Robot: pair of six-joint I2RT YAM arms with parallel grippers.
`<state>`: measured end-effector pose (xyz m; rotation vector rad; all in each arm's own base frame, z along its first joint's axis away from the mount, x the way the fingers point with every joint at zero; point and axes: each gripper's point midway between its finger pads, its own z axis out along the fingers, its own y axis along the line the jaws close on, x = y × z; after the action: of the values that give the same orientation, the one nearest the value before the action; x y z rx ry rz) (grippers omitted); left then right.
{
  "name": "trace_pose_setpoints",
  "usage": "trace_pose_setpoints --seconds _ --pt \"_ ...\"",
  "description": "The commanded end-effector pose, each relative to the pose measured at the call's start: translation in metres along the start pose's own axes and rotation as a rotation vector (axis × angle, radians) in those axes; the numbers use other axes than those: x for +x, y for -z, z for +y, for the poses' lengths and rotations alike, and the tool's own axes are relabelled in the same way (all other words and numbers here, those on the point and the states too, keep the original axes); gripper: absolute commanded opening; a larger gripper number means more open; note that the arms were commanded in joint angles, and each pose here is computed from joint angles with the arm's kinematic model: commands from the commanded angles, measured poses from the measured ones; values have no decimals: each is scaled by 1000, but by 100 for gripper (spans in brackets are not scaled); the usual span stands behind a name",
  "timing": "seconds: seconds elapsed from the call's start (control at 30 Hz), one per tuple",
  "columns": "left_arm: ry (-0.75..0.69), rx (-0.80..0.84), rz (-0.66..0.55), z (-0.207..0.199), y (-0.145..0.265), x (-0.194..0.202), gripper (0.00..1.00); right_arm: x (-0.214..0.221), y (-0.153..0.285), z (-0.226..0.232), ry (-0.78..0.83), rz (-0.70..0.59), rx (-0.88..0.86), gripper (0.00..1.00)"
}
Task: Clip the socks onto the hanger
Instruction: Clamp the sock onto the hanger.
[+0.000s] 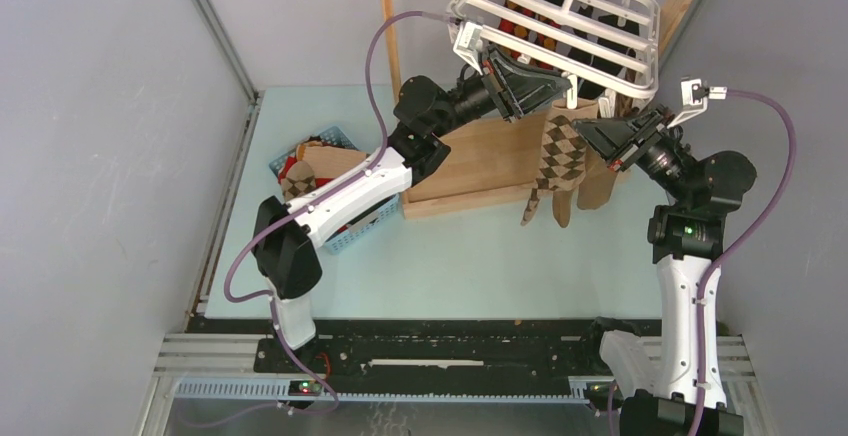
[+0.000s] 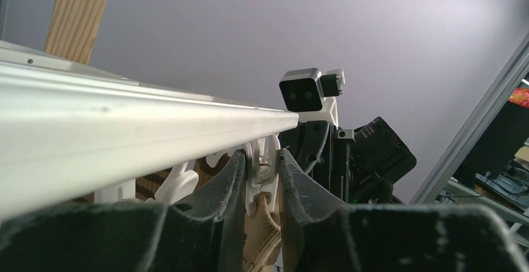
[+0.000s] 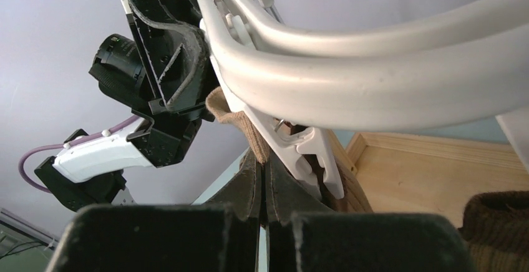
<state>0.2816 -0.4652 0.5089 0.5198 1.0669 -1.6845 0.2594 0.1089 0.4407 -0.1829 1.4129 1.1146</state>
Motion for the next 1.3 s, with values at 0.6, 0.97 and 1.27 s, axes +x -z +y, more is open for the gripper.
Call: trace_pose_setpoints --seconds 0.6,0.97,1.27 --pt "-81 -12 -64 -21 12 -29 80 0 1 2 45 -5 9 0" --pt "-95 -168 64 -21 66 1 90 27 18 -6 202 95 49 37" --pt "-211 -253 231 -47 117 27 92 65 57 5 323 218 107 63"
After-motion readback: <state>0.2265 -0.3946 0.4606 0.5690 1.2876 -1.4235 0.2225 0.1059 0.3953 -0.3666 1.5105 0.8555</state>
